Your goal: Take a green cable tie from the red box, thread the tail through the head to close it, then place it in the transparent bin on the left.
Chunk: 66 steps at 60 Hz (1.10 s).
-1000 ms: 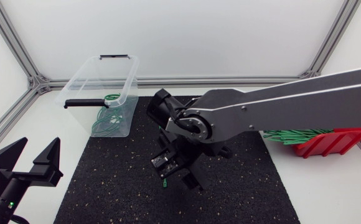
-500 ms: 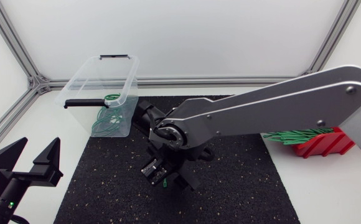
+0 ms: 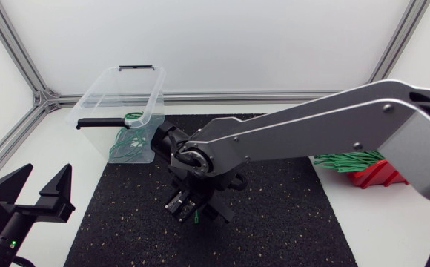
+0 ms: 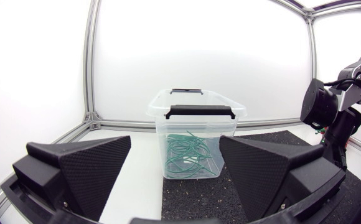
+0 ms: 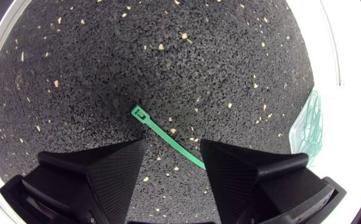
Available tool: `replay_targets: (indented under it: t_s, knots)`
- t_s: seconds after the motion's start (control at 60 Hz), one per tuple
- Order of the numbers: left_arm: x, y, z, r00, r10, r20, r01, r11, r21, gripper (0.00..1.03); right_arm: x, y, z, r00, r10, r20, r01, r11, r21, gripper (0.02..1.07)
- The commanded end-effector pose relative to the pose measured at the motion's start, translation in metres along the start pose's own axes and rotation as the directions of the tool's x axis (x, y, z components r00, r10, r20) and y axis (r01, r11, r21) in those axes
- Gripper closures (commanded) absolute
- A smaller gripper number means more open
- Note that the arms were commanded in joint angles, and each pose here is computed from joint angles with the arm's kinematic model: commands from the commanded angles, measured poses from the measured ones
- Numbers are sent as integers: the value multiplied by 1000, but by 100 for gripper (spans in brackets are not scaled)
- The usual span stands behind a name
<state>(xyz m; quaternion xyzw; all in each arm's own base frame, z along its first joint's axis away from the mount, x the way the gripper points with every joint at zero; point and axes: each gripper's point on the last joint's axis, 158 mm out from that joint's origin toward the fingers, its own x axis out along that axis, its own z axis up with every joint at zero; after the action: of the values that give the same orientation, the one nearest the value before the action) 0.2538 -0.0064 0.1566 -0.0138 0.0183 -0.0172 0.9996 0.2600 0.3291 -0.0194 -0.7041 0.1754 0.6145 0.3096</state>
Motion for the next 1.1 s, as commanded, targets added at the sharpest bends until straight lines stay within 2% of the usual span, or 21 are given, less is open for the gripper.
replay_targets:
  t_s: [0.0,0.367,0.75,0.883,1.083]
  knots:
    - [2,-1,-26,998,-8,-67,7,1000,-17,4,8,6,4,999,32,-8,-32,997,-66,54]
    - [2,-2,-27,997,-9,-70,8,1000,-16,4,9,13,8,998,57,-8,-58,984,-168,68]
    - [2,-2,-27,997,-9,-72,8,1000,-16,4,14,15,6,995,96,-16,-97,969,-226,68]
    - [2,-2,-28,997,-11,-73,10,1000,-16,4,14,17,7,993,119,-18,-120,964,-237,77]
    - [2,-2,-28,997,-11,-73,10,1000,-16,4,17,21,9,989,146,-20,-146,956,-253,80]
